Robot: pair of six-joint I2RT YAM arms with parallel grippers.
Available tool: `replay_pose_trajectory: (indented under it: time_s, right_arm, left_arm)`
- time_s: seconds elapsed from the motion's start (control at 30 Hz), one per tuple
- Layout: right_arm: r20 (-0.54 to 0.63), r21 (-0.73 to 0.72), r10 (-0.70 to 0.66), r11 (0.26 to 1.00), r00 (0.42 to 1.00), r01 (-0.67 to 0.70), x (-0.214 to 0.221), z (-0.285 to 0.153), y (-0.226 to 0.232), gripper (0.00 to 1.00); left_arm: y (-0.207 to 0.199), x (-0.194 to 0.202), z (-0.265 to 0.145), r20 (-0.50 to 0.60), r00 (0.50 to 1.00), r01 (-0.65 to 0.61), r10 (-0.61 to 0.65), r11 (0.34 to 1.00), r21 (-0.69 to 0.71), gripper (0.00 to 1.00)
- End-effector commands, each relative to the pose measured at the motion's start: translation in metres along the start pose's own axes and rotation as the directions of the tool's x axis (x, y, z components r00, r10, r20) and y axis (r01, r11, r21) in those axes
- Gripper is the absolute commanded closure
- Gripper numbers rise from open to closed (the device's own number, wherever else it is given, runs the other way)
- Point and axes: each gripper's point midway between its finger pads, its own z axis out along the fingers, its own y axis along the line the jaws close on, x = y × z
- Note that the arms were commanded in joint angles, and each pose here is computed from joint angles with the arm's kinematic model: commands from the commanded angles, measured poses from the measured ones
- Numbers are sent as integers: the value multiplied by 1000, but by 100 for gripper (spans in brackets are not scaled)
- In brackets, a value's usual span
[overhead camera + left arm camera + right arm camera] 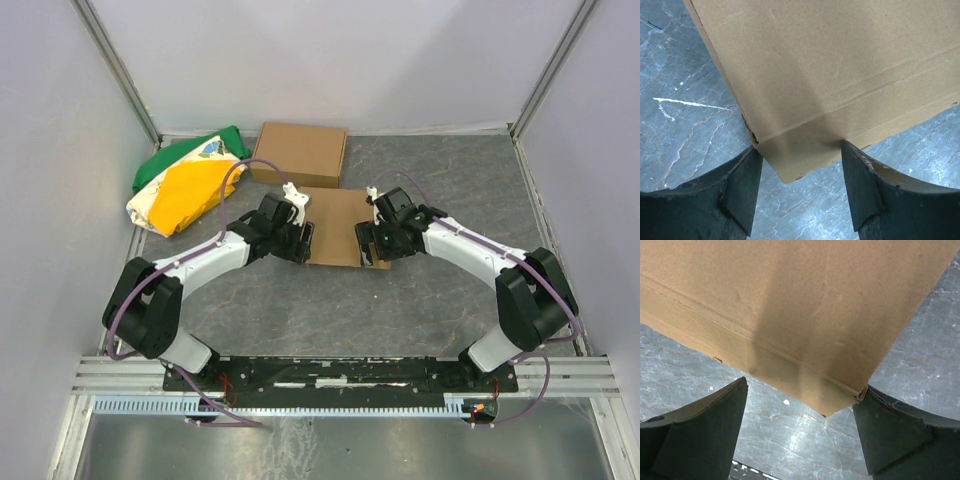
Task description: Fold the paper box
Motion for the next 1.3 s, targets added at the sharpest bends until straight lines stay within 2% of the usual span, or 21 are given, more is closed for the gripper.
replay_pose_trajectory:
  time_s: [0.0, 0.27, 0.53, 1.03, 1.27]
  right_arm:
    - [72, -55, -10, 998, 997, 14, -32, -27, 18, 10]
    - [42, -32, -3, 999, 999, 5, -32, -35, 17, 14]
    - [-8, 23, 40, 999, 999, -40, -26, -27, 4, 17]
    - [-91, 47, 75, 996, 993, -71, 2, -39, -9, 17]
    - [-141, 11, 82, 997, 987, -81, 15, -40, -9, 18]
  left_arm:
    - [-24, -7, -3, -57, 998, 11, -5, 994, 107, 33]
    - [-19, -11, -8, -70, 998, 6, -1, 997, 72, 43]
    - [-29, -20, -13, -45, 998, 43, -38, 993, 113, 55]
    - [-23, -32, -29, -24, 997, 74, -72, 988, 134, 59]
    - [-23, -32, -31, -42, 996, 84, -79, 984, 159, 59]
